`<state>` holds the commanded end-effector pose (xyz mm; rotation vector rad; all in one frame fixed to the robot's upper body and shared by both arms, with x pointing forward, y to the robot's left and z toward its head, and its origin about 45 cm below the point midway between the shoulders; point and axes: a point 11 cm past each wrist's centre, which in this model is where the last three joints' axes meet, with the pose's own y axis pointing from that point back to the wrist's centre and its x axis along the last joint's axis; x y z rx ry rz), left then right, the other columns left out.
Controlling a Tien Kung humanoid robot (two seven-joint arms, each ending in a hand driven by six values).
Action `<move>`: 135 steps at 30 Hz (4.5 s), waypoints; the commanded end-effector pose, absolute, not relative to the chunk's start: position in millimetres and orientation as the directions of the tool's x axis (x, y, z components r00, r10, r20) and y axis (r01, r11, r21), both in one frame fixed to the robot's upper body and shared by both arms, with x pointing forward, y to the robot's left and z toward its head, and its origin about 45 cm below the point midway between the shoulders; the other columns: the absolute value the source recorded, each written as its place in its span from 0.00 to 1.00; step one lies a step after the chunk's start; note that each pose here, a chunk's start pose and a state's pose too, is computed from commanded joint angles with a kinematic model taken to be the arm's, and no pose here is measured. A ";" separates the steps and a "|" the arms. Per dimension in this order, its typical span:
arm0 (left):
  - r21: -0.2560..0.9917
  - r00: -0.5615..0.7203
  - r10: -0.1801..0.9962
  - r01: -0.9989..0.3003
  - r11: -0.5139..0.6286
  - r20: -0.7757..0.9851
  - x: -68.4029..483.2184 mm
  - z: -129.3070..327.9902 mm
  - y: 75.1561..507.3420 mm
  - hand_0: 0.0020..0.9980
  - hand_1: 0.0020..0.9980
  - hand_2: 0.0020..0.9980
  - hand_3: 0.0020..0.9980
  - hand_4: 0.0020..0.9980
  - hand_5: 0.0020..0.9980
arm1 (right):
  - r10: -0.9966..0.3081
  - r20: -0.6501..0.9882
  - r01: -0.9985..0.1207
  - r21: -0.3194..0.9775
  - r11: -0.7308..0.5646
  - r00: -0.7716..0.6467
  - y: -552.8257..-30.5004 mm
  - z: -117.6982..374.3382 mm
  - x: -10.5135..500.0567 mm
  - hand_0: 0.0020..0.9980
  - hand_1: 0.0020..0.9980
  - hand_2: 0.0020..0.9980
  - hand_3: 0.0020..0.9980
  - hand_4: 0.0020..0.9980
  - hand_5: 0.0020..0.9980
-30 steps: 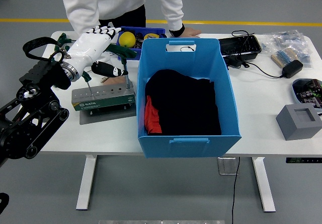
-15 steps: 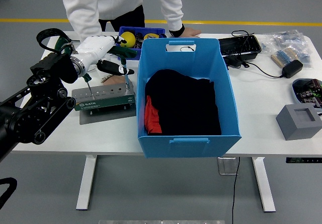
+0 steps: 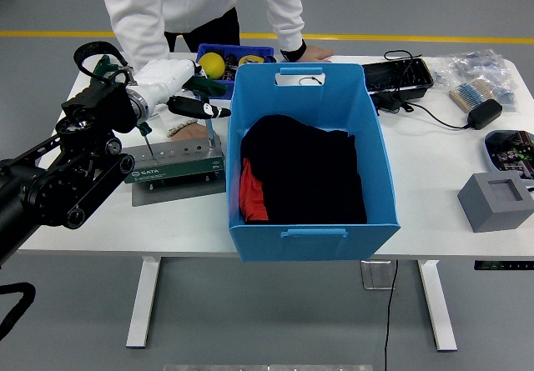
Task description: Lift tool from toolbox,place it in box,lift tool from toolbox,place it in box
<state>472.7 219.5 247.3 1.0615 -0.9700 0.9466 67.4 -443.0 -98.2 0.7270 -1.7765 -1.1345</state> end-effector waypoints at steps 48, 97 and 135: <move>0.159 0.195 0.134 -0.957 0.243 0.972 475.7 249.6 209.3 0.06 0.00 0.00 0.02 1.00 0.75 | -0.826 0.375 0.005 0.912 0.411 -0.421 -441.6 -100.0 58.1 0.64 0.61 0.68 0.55 0.78 0.67; 0.029 0.032 0.003 -0.935 0.353 0.999 495.6 358.0 202.9 0.02 0.00 0.00 0.03 0.78 0.62 | -0.820 0.378 0.011 0.910 0.414 -0.430 -443.2 -99.6 56.5 0.64 0.61 0.68 0.55 0.78 0.67; 0.075 0.175 0.115 -0.805 0.589 0.978 454.6 325.2 94.5 0.03 0.00 0.00 0.03 0.71 0.55 | -0.817 0.381 -0.016 0.903 0.430 -0.433 -451.0 -94.5 70.1 0.64 0.61 0.68 0.55 0.78 0.67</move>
